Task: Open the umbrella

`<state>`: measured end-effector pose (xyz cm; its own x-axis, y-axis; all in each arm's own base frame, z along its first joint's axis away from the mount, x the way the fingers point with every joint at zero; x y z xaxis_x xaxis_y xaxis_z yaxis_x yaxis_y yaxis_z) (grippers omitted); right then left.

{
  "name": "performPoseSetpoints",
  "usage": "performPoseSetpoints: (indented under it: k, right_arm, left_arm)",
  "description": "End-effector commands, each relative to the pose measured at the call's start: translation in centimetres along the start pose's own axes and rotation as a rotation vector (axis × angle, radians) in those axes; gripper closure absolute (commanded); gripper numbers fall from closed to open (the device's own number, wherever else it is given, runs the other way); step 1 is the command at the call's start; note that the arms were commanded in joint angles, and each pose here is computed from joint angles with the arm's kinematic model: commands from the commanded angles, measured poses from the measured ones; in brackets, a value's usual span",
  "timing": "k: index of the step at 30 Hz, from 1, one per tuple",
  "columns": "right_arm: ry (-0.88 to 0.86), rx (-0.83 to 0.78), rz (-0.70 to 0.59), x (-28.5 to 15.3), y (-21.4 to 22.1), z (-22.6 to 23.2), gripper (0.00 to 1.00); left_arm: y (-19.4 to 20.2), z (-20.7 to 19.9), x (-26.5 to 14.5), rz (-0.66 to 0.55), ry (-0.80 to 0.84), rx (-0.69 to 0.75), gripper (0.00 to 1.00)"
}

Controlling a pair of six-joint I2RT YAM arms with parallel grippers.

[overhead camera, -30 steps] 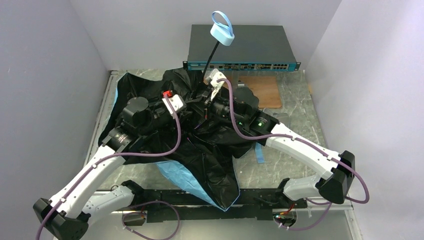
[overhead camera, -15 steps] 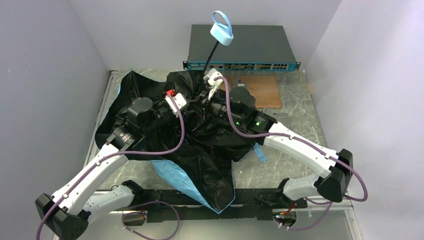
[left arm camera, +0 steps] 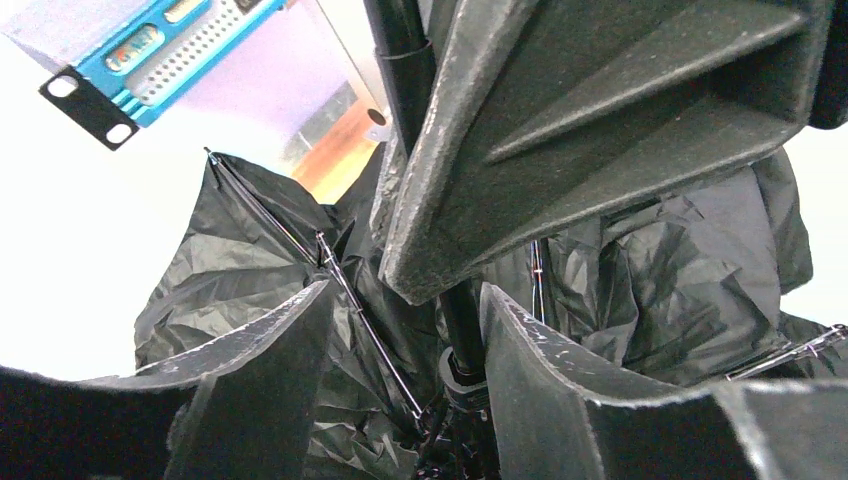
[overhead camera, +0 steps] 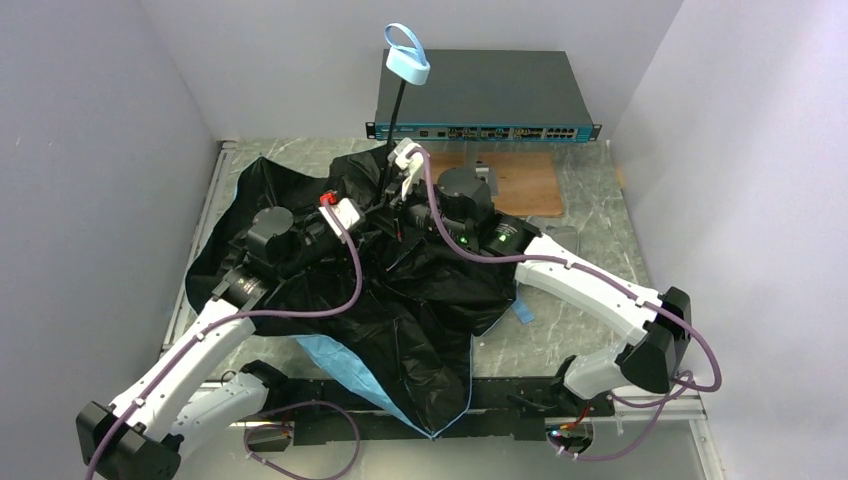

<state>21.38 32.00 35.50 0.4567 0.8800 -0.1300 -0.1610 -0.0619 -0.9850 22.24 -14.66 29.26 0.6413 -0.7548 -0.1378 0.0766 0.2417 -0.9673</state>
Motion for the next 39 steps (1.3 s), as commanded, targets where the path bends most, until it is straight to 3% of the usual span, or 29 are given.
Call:
performPoseSetpoints:
  k: [1,9,13,14,16,18,25,33,39]
  right_arm:
    - [-0.040,-0.079,-0.516,-5.3,-14.2,1.7,1.00]
    - [-0.043,-0.079,-0.578,-5.8,-16.3,1.8,1.00]
    - [-0.038,-0.078,-0.602,-6.1,-16.8,1.9,1.00]
    - [-0.038,-0.080,-0.607,-6.2,-16.9,1.9,1.00]
    - [-0.045,-0.089,-0.616,-6.3,-17.0,2.0,1.00]
    - [-0.045,-0.100,-0.622,-6.4,-16.8,1.9,1.00]
    - [-0.057,-0.131,-0.632,-6.6,-16.4,2.0,1.00]
    - [-0.053,-0.168,-0.661,-7.1,-17.1,2.1,1.00]
    - [-0.074,-0.143,-0.620,-6.3,-15.5,2.1,1.00]
  left_arm:
    - [9.2,0.9,-2.2,0.415,-0.095,-0.039,0.38]
    - [11.5,1.7,-3.4,0.496,-0.161,-0.046,0.39]
    - [12.5,2.1,-3.9,0.549,-0.182,-0.059,0.35]
    - [12.7,2.0,-4.0,0.559,-0.174,-0.063,0.37]
    - [12.9,1.8,-4.3,0.563,-0.135,-0.068,0.54]
    - [13.1,1.4,-4.5,0.544,-0.073,-0.075,0.62]
    - [14.2,1.1,-4.8,0.596,-0.028,-0.064,0.69]
    - [15.8,2.3,-5.6,0.675,-0.064,-0.095,0.67]
    - [12.5,3.2,-5.0,0.541,-0.081,-0.066,0.65]
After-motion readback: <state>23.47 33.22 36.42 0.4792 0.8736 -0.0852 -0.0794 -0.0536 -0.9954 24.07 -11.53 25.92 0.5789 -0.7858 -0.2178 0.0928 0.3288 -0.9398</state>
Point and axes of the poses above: each gripper's point midway between its finger pads, its own x axis out along the fingers, its own z axis along the line the jaws close on, y = z × x, the point moved 8 cm from there along -x, back along the fingers, and after that the axes turned 3 degrees about -x, right-handed, at the moved point
